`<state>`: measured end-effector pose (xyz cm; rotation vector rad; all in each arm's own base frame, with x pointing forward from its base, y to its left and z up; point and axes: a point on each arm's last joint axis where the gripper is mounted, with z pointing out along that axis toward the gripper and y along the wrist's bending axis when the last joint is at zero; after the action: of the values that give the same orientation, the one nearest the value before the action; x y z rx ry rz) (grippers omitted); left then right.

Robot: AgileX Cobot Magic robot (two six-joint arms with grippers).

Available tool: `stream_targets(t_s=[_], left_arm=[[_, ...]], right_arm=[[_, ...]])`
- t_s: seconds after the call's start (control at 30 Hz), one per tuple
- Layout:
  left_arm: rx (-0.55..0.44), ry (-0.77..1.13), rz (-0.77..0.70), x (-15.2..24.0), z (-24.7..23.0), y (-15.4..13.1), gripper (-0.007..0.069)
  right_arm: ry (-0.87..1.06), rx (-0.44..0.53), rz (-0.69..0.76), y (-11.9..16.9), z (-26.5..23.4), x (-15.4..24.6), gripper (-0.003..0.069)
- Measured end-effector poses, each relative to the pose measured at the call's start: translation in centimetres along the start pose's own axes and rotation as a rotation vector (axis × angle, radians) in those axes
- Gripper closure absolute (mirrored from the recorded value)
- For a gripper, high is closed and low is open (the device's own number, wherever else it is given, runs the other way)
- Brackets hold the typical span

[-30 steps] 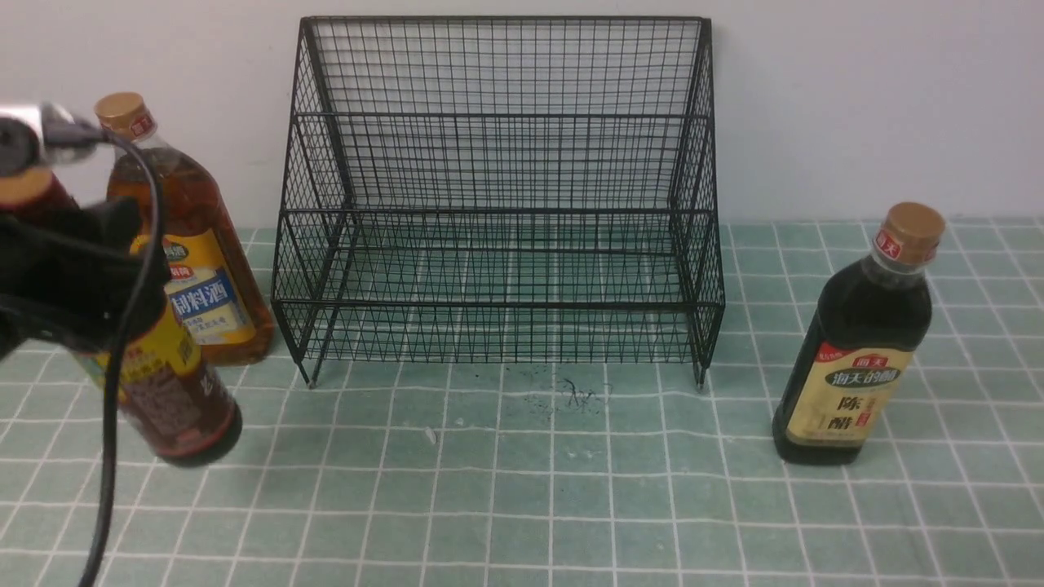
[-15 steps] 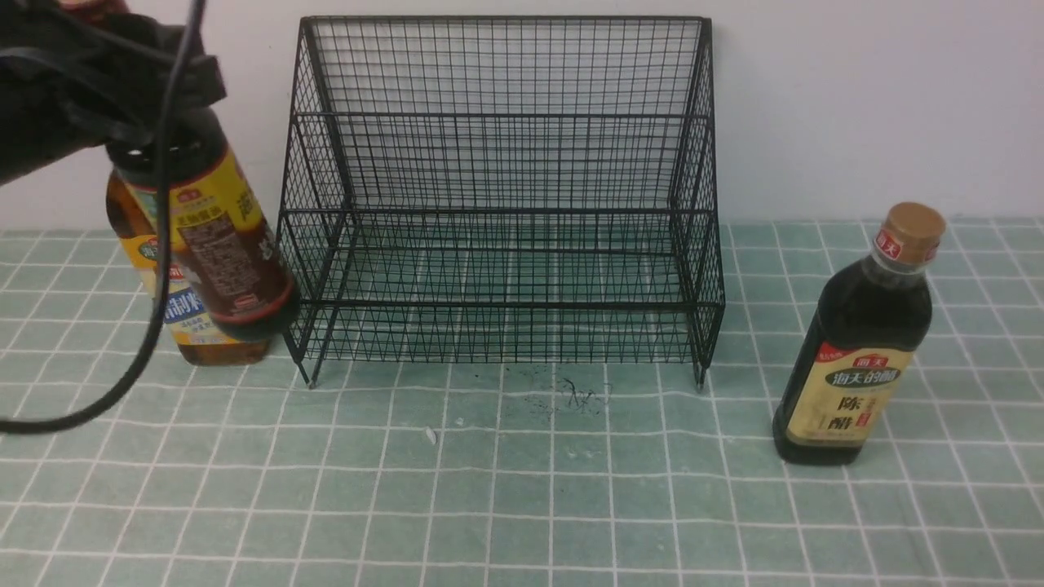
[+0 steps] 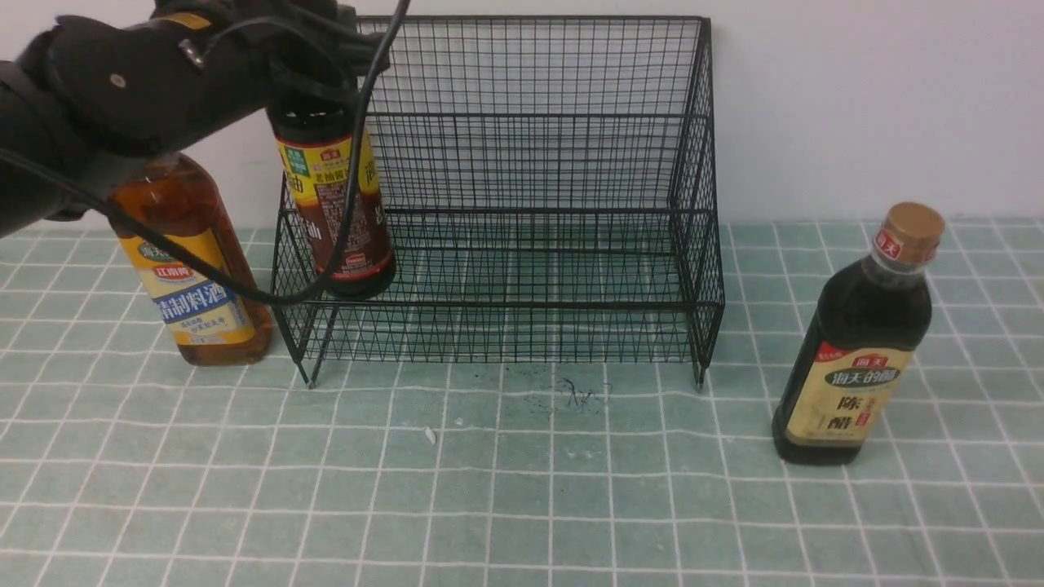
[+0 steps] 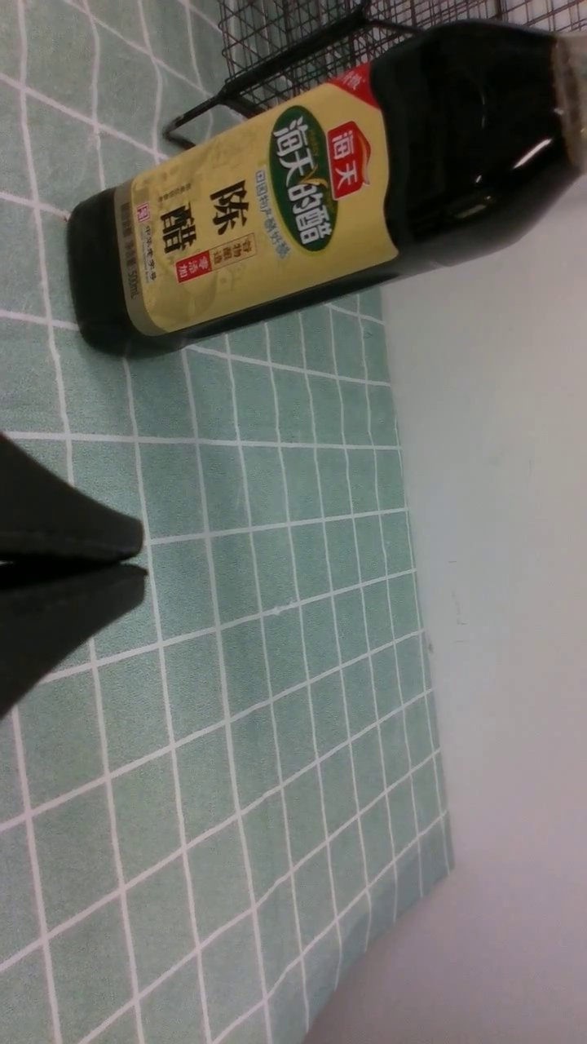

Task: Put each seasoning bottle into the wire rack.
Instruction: Use the left arm to put the condiment bottle back on the shelf

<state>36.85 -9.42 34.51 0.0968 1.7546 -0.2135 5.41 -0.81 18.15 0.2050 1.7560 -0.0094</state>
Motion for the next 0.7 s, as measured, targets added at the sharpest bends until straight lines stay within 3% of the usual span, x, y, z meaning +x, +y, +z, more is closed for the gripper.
stream_targets(t_s=[0.33, 0.6, 0.7], left_arm=[[0.0, 0.059, 0.01, 1.9, 2.0, 0.0, 0.0367], [0.099, 0.233, 0.064, 4.2, 2.4, -0.8, 0.0354], [0.121, 0.264, 0.037, 4.3, 2.2, -1.1, 0.0308]], right_arm=[[0.0, 0.0, 0.0, 0.0, 0.0, 0.0, 0.0673], [0.0, 0.0, 0.0, 0.0, 0.0, 0.0, 0.0673], [0.0, 0.0, 0.0, 0.0, 0.0, 0.0, 0.0673]])
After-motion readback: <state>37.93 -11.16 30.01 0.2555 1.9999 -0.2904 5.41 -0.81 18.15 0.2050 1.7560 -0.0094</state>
